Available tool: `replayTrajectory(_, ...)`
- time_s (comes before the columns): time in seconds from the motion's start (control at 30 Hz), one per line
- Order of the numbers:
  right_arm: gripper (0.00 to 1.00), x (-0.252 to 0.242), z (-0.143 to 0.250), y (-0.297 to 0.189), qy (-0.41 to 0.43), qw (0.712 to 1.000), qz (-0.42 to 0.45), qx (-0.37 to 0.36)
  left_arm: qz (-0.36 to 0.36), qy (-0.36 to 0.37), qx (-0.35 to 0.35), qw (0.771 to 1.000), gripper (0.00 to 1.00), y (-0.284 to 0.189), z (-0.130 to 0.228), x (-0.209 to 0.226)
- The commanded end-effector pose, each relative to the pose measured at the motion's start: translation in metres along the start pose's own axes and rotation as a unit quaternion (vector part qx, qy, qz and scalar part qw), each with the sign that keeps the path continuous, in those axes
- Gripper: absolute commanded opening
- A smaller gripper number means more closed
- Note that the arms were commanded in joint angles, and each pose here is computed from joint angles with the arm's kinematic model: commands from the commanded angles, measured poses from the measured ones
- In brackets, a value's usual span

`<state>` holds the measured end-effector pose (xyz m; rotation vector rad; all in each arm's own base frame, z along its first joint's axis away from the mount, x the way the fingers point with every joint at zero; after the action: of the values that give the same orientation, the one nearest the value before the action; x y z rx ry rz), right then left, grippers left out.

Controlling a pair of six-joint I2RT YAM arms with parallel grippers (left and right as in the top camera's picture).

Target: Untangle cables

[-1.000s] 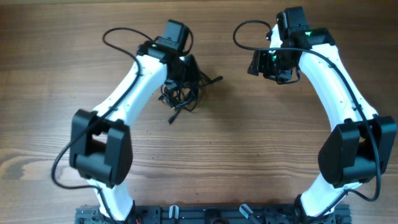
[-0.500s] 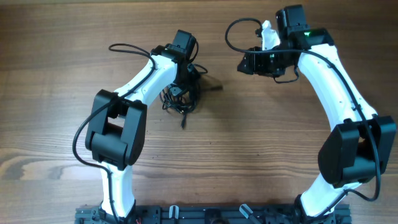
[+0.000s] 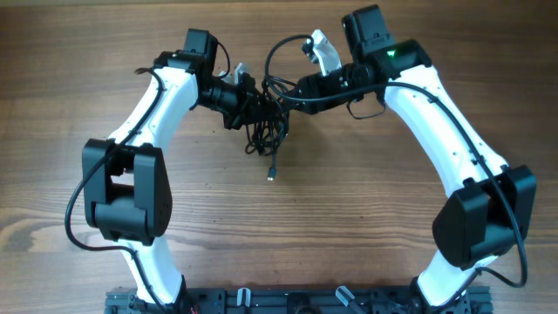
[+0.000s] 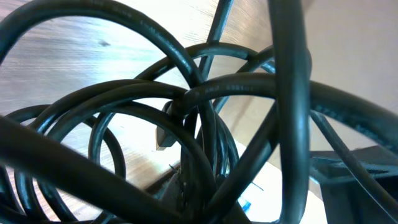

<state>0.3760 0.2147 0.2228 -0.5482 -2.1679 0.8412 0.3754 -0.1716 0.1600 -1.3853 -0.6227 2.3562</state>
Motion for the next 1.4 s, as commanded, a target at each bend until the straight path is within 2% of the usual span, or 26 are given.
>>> replayTrajectory(0.0, 0.58, 0.002, -0.021, -0.014, -0.024, 0.999, 0.026, -0.027, 0.084, 0.022, 0.066, 0.994, 0.04, -0.008, 0.024, -0.025)
replayTrajectory(0.13, 0.57, 0.001, -0.034, -0.018, -0.057, 0.996, 0.041, -0.053, 0.158, 0.023, 0.133, 0.978, 0.04, -0.014, 0.041, -0.042)
replayTrajectory(0.23, 0.57, 0.003, -0.043, -0.025, -0.065, 0.994, 0.053, -0.071, 0.157, 0.023, 0.132, 0.979, 0.04, -0.013, 0.04, -0.042)
replayTrajectory(0.33, 0.57, 0.025, -0.054, -0.052, -0.05, 0.993, 0.045, -0.101, 0.147, 0.024, 0.123, 0.981, 0.04, -0.012, 0.038, -0.04)
replayTrajectory(0.4, 0.61, 0.04, -0.056, -0.07, -0.087, 0.988, 0.046, -0.118, 0.151, 0.06, 0.117, 0.98, 0.04, -0.012, 0.038, -0.041)
replayTrajectory(0.43, 0.68, 0.047, -0.055, -0.078, -0.131, 0.983, 0.051, -0.121, 0.154, 0.093, 0.112, 0.977, 0.05, -0.012, 0.038, -0.04)
replayTrajectory(0.5, 0.72, 0.049, -0.053, -0.082, -0.167, 0.977, 0.063, -0.119, 0.15, 0.133, 0.102, 0.974, 0.04, -0.011, 0.038, -0.037)
replayTrajectory(0.63, 0.77, 0.045, -0.046, -0.074, -0.241, 0.964, 0.069, -0.09, 0.11, 0.166, 0.101, 0.975, 0.04, -0.009, 0.049, -0.018)
replayTrajectory(0.83, 0.77, 0.057, -0.033, -0.044, -0.3, 0.952, 0.051, -0.037, 0.099, 0.211, 0.104, 0.967, 0.04, -0.01, 0.055, -0.011)
replayTrajectory(0.9, 0.66, 0.052, -0.028, -0.031, -0.292, 0.955, 0.056, -0.014, 0.085, 0.213, 0.1, 0.968, 0.04, -0.009, 0.054, -0.008)
replayTrajectory(0.97, 0.41, 0.047, -0.024, -0.023, -0.269, 0.962, 0.052, 0.0, 0.082, 0.213, 0.099, 0.968, 0.04, -0.009, 0.053, -0.007)
replayTrajectory(1.07, 0.36, 0.035, -0.021, -0.007, -0.233, 0.971, 0.049, 0.015, 0.082, 0.217, 0.098, 0.968, 0.04, -0.009, 0.053, -0.008)
replayTrajectory(1.17, 0.22, 0.031, -0.025, -0.001, -0.183, 0.982, 0.048, 0.007, 0.067, 0.216, 0.094, 0.97, 0.04, -0.008, 0.051, -0.004)
replayTrajectory(1.2, 0.04, 0.03, -0.026, -0.002, -0.161, 0.985, 0.056, 0.004, 0.058, 0.217, 0.092, 0.97, 0.04, -0.007, 0.05, -0.002)
replayTrajectory(1.27, 0.04, 0.024, -0.037, -0.021, -0.078, 0.992, 0.089, -0.033, 0.044, 0.218, 0.086, 0.971, 0.04, -0.007, 0.047, 0.0)
replayTrajectory(1.37, 0.04, 0.024, -0.061, -0.096, 0.01, 0.982, 0.115, -0.148, -0.017, 0.161, 0.039, 0.986, 0.04, -0.004, 0.027, 0.008)
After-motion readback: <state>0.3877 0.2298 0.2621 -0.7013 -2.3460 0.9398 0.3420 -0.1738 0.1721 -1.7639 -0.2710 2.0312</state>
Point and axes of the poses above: each gripper's point midway between its finger pads, its own y axis out along the fingers, its own x axis along the line the jaws close on, z = x × y, the point moved 5 cm from there along -y, back along the fingers, and after that the axes turned 7 degrees about -y, right-handed, at the moved point
